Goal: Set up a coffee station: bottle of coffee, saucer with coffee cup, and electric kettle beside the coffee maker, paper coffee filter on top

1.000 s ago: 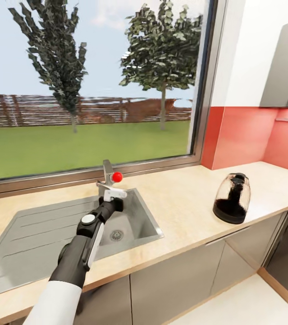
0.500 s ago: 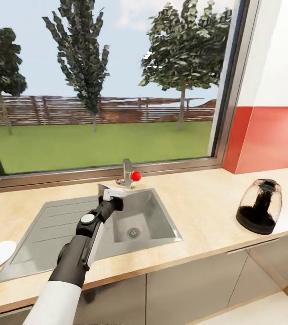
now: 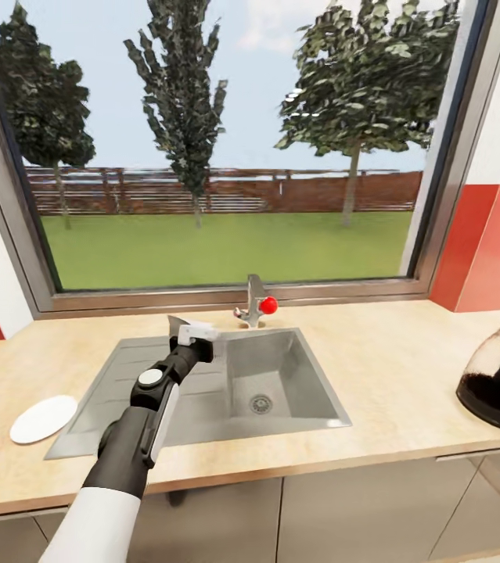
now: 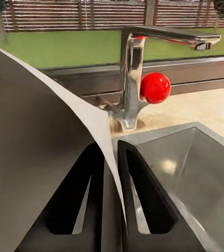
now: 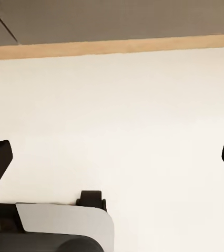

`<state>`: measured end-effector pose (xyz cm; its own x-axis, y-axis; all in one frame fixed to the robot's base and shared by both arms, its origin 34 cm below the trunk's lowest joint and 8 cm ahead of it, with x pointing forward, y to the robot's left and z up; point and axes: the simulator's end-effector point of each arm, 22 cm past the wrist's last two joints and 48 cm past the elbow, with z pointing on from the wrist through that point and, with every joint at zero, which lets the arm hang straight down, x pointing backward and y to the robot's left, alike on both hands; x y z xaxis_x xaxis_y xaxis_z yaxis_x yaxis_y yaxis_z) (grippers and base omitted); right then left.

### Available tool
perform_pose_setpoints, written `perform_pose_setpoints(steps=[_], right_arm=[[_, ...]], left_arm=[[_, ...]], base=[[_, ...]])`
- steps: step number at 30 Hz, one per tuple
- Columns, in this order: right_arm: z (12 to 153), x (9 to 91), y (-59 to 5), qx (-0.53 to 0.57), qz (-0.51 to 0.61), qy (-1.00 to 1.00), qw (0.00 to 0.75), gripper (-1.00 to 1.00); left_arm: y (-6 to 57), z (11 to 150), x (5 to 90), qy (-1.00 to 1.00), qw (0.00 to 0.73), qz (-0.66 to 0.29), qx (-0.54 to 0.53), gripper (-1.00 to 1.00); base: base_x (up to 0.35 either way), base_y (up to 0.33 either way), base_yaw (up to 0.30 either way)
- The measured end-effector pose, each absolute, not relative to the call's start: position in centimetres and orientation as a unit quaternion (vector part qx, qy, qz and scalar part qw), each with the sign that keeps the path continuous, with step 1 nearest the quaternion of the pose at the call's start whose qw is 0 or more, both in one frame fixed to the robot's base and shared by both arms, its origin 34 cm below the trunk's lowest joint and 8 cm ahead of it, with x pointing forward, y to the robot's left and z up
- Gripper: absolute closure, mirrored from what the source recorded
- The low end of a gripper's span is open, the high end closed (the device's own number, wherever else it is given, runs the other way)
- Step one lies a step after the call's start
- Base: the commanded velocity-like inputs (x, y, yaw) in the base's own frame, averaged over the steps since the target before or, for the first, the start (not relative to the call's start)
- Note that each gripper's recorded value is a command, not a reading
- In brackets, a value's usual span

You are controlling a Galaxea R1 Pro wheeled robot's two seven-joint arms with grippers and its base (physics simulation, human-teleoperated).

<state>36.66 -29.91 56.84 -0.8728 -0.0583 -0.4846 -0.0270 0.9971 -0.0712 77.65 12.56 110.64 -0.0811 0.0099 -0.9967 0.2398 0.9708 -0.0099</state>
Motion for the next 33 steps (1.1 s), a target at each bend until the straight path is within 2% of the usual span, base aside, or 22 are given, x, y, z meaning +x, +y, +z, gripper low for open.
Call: perform_pose_setpoints(steps=[33], right_arm=[[56.85,36.68,-29.91,-0.022,-0.031,0.967,0.252,-1.0]], left_arm=[[12.57,110.72,77.64,0.73,0.673,-0.085,0.085,1.0]], base=[[0.0,0.0,0.271]])
